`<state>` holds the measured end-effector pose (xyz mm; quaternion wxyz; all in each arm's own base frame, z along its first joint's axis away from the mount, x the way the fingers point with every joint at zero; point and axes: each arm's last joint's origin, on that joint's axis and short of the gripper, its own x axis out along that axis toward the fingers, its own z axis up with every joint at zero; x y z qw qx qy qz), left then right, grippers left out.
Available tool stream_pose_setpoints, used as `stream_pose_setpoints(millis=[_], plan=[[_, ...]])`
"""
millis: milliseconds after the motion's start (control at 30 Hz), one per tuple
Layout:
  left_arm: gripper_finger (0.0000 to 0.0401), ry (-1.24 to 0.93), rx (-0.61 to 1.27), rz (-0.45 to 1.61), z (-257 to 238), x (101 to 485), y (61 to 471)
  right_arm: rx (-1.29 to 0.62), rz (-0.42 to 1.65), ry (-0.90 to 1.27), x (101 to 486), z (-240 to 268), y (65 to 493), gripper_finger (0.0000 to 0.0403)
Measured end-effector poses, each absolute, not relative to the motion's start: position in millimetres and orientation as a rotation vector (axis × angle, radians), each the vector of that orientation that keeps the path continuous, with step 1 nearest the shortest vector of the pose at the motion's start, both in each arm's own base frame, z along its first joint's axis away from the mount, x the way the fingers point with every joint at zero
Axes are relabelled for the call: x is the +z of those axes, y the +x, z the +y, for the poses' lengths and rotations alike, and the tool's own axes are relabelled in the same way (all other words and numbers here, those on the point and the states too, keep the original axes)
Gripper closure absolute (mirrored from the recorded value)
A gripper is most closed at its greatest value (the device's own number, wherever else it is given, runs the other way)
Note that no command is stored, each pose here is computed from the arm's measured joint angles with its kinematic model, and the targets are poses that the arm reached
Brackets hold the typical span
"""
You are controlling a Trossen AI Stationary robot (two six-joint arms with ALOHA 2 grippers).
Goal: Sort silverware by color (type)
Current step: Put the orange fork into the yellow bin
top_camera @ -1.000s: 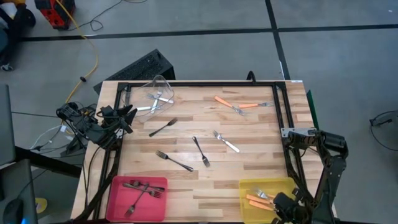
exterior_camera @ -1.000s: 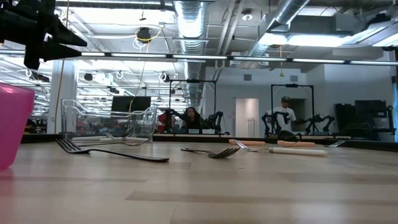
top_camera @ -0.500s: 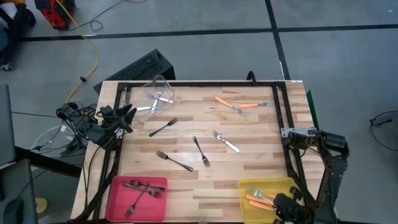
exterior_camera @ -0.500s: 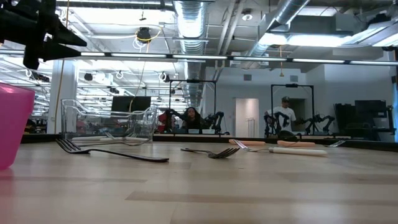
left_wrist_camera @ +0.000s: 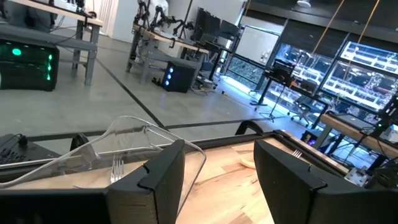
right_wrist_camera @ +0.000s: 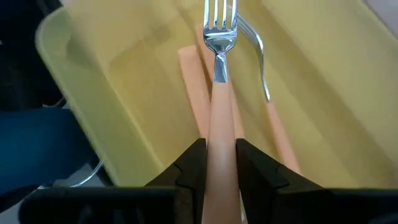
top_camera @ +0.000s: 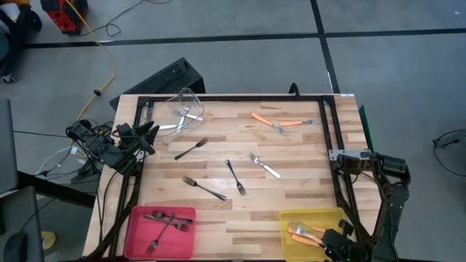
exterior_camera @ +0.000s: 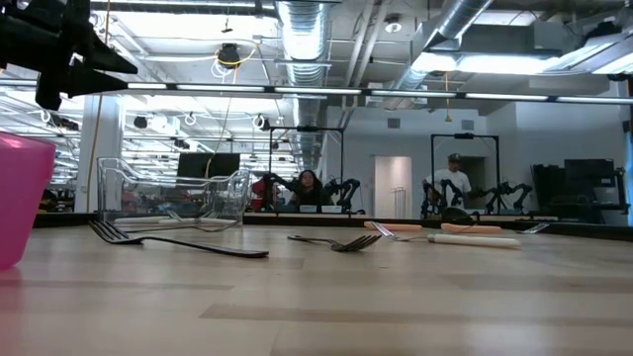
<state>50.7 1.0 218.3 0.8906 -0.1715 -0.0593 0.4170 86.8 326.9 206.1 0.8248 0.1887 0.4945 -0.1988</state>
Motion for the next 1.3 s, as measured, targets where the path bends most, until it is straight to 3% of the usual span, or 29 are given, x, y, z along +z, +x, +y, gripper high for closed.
stream_pose_setpoints(millis=[200,967,1300], plan=[[0.0223,-0.356,0.865,-0.123,1,218,51,-0.375,1.198,0.403,191,328,90,0.0305],[0.0223,-0.352,0.868,-0.122,1,218,51,-0.295,1.574,0.364,189,315,136,0.0301],[0.0223,-0.348,0.868,-0.12,1,218,51,-0.286,1.594,0.35,189,306,151,0.03]])
